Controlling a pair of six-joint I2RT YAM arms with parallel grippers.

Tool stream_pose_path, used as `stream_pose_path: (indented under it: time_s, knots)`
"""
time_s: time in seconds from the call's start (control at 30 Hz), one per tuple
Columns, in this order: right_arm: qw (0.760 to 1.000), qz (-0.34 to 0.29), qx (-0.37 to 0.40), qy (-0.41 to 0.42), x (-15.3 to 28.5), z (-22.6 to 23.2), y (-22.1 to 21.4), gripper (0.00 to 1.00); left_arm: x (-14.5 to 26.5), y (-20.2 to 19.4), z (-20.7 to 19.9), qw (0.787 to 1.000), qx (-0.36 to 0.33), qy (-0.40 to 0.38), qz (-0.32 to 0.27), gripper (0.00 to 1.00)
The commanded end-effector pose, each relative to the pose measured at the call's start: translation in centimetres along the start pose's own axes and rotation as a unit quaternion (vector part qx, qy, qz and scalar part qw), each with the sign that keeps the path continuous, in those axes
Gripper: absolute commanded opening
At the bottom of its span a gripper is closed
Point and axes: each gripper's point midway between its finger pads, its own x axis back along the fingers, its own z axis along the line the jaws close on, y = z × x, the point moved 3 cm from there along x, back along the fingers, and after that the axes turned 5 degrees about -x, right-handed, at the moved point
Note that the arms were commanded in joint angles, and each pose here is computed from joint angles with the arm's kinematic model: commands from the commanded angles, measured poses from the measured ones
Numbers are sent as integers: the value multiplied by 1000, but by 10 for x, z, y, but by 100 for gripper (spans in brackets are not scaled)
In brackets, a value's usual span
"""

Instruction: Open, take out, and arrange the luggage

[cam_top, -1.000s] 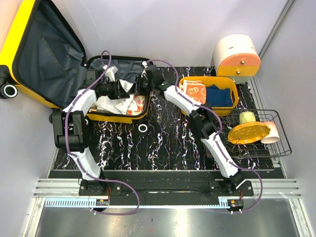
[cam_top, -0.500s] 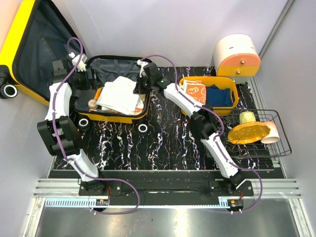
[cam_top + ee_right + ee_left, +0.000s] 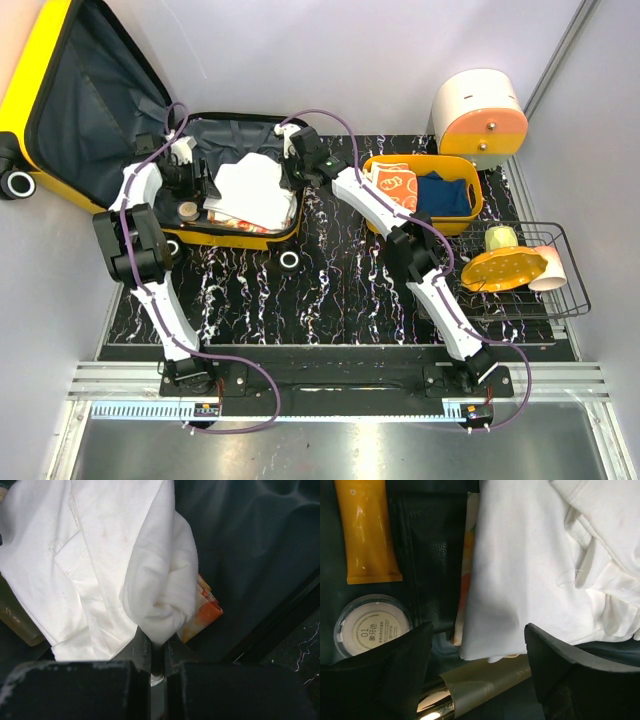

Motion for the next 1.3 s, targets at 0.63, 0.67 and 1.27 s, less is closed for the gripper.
stream_pose_path:
  time_s: [0.63,0.67,1.27]
  knots:
    - [998,-56,14,3,9,6,34,0,-31,-5,-39,999,-35,-11,21,79]
    - [998,-56,13,2,8,5,34,0,-32,-6,-40,999,-36,-15,23,74]
    - [988,-131,5,87,44,43,86,0,23,31,-87,995,-78,-37,-49,0]
